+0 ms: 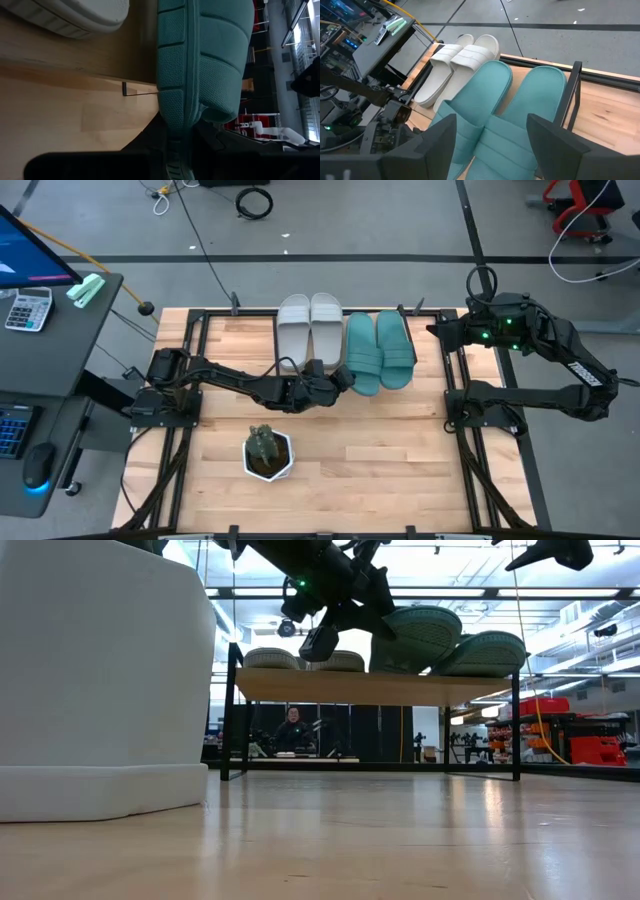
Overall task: Pick and place slides into the shelf
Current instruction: Put the green slides on the shelf
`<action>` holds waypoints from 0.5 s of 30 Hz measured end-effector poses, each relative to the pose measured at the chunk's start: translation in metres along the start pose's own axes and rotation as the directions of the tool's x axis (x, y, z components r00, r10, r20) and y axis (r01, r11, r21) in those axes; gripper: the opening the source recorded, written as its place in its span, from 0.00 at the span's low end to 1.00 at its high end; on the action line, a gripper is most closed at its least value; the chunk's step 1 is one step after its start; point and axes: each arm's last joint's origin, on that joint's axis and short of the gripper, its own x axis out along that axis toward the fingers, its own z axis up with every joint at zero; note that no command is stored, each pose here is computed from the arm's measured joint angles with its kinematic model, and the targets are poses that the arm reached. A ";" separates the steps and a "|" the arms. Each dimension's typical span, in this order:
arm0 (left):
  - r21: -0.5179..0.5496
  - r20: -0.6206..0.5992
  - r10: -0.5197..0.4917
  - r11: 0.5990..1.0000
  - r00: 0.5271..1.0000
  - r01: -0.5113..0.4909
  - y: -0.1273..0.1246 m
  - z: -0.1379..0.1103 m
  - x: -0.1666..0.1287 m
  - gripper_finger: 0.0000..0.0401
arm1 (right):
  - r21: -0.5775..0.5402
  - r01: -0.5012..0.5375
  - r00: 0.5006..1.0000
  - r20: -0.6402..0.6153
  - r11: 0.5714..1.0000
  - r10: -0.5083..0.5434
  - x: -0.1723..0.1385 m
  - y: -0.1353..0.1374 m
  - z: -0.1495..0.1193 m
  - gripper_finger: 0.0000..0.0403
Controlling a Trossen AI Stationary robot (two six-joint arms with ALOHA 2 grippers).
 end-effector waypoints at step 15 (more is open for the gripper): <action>0.007 0.023 -0.020 1.000 1.000 0.020 -0.005 -0.002 -0.008 0.13 | -0.001 0.000 1.000 -0.001 1.000 0.000 0.000 0.000 0.000 0.61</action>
